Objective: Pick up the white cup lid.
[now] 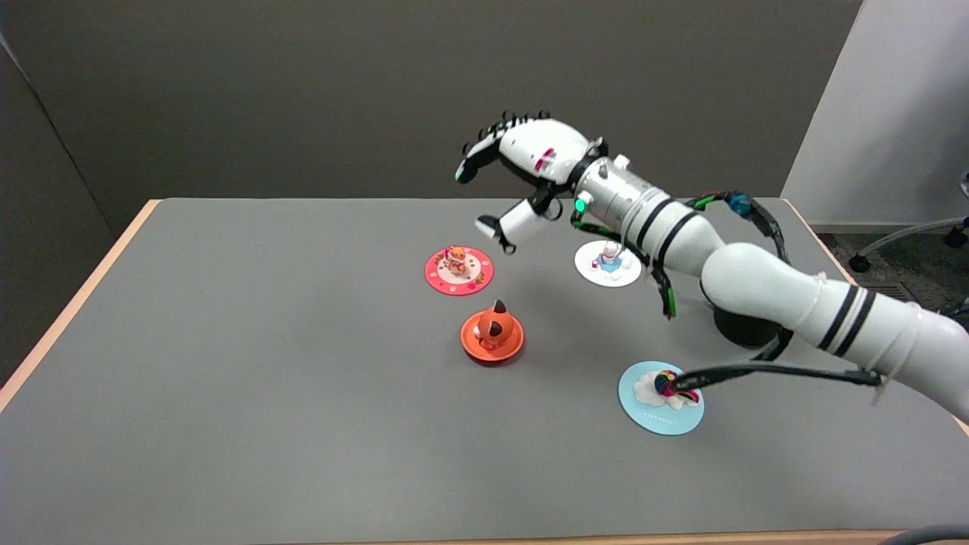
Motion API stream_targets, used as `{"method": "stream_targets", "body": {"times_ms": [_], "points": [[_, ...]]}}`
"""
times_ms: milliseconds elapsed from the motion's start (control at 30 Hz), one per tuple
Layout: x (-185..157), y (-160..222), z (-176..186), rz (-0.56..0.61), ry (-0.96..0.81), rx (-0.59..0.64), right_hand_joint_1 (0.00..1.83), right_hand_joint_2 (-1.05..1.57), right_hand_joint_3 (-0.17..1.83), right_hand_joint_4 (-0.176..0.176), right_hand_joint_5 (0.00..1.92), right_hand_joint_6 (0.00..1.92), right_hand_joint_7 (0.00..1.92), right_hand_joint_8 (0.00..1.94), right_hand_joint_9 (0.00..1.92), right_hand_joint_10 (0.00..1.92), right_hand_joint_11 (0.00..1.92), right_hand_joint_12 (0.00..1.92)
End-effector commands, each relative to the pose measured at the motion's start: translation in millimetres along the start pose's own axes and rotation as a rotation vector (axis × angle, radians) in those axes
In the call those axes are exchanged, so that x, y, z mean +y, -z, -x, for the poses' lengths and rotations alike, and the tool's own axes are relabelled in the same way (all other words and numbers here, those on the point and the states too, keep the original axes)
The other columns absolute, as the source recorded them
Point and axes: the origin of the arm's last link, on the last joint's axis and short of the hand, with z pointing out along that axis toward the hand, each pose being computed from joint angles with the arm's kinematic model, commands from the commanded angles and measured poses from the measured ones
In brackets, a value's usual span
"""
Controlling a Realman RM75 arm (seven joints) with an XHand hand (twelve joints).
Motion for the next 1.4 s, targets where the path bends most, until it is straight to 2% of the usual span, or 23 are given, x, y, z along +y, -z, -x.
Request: {"method": "stream_targets", "body": {"times_ms": [33, 67, 200, 333, 433, 700, 967, 1000, 1400], "points": [[60, -34, -81, 0.143, 0.158, 0.176, 0.78, 0.45, 1.02, 0.066, 0.74, 0.26, 0.73, 0.18, 0.66, 0.19, 0.36, 0.23], [66, -32, -35, 0.169, -0.013, 0.057, 0.78, 0.45, 1.02, 0.066, 0.73, 0.26, 0.74, 0.18, 0.66, 0.19, 0.36, 0.23], [74, -34, -37, 0.194, -0.04, 0.067, 0.78, 0.48, 1.0, 0.066, 0.73, 0.25, 0.82, 0.2, 0.72, 0.19, 0.39, 0.23], [86, -32, -31, 0.243, -0.19, 0.074, 0.77, 0.5, 0.97, 0.073, 0.75, 0.26, 0.86, 0.2, 0.78, 0.2, 0.44, 0.25], [90, -30, -33, 0.261, -0.207, 0.091, 0.75, 0.47, 0.96, 0.064, 0.75, 0.26, 0.84, 0.19, 0.77, 0.2, 0.43, 0.26], [94, -29, -34, 0.277, -0.293, 0.093, 0.69, 0.4, 0.94, 0.011, 0.68, 0.22, 0.74, 0.2, 0.72, 0.21, 0.43, 0.28], [97, -26, -23, 0.306, -0.403, 0.08, 0.66, 0.35, 0.92, -0.005, 0.61, 0.21, 0.71, 0.19, 0.7, 0.22, 0.43, 0.31], [99, -24, -22, 0.313, -0.402, 0.078, 0.66, 0.34, 0.92, -0.009, 0.59, 0.21, 0.71, 0.18, 0.7, 0.22, 0.41, 0.36], [122, 2, -1, 0.384, -0.367, 0.03, 0.65, 0.33, 0.91, -0.024, 0.56, 0.2, 0.71, 0.18, 0.71, 0.22, 0.41, 0.37]]}}
